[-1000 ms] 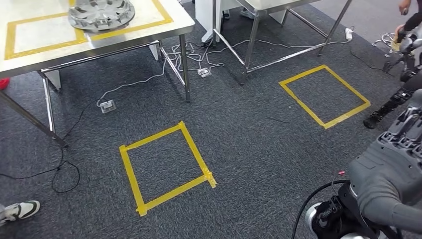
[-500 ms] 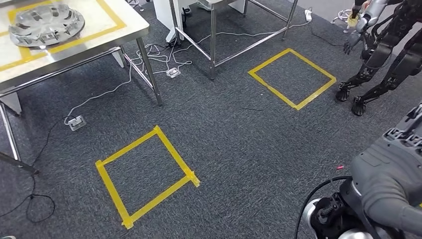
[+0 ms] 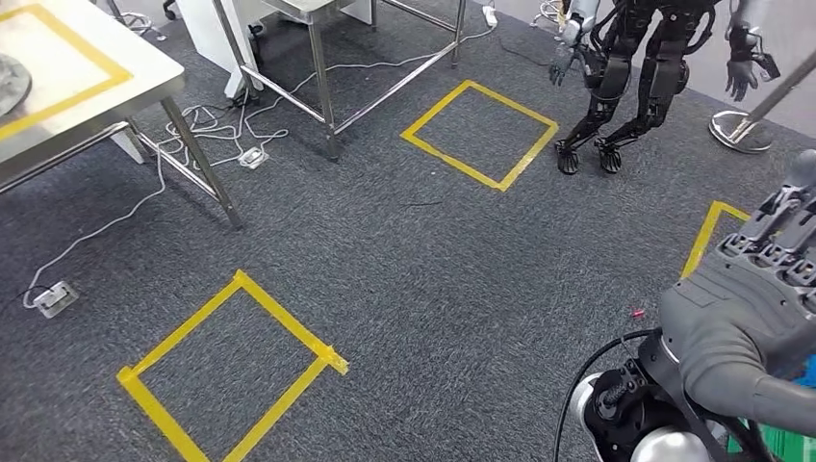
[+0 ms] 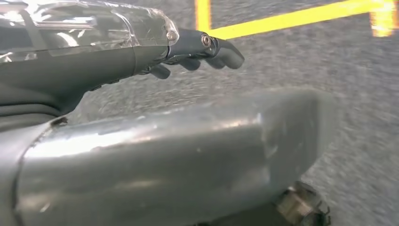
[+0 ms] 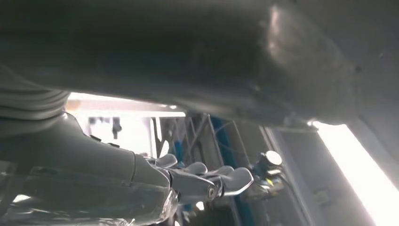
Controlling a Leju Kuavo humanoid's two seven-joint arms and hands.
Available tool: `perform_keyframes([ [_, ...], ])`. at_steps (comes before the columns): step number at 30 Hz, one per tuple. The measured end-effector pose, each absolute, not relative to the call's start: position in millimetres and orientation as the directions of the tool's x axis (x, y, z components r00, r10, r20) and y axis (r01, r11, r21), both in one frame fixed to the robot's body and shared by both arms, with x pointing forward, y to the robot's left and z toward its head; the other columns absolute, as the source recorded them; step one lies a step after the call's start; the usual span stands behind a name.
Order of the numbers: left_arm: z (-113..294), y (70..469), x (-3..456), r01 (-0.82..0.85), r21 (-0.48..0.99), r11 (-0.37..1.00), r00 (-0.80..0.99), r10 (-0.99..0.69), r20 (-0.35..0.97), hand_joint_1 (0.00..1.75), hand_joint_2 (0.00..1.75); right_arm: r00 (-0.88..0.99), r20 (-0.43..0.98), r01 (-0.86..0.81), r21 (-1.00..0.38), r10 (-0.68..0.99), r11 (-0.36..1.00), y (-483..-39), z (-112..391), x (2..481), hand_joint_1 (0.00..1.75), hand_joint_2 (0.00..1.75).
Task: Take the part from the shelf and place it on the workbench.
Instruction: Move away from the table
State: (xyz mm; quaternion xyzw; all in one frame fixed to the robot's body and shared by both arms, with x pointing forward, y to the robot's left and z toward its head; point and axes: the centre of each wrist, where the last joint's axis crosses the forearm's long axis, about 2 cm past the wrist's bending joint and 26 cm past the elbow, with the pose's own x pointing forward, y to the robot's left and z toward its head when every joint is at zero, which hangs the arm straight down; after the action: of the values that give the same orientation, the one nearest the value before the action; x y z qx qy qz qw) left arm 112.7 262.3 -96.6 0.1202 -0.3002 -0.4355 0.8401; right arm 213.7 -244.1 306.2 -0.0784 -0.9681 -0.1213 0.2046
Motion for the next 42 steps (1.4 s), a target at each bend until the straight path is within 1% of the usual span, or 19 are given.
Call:
perform_keyframes([
  [11, -96.8, 263.0, 112.5, 0.674, 0.449, 0.586, 0.447, -0.808, 0.384, 0.00, 0.00, -0.903, 0.413, 0.213, 0.192, 0.117, 0.958, -243.7, 309.0, 216.4, 0.00, 0.00],
  [26, -97.6, 259.2, 108.4, 0.715, 0.445, 0.538, 0.392, -0.837, 0.382, 0.00, 0.00, -0.914, 0.388, 0.212, 0.194, 0.124, 0.958, -243.3, 314.4, 218.9, 0.00, 0.00],
  [42, -96.0, 253.7, 113.3, 0.717, 0.449, 0.534, 0.379, -0.838, 0.393, 0.00, 0.00, -0.912, 0.390, 0.216, 0.193, 0.127, 0.957, -242.9, 313.6, 219.1, 0.00, 0.00],
])
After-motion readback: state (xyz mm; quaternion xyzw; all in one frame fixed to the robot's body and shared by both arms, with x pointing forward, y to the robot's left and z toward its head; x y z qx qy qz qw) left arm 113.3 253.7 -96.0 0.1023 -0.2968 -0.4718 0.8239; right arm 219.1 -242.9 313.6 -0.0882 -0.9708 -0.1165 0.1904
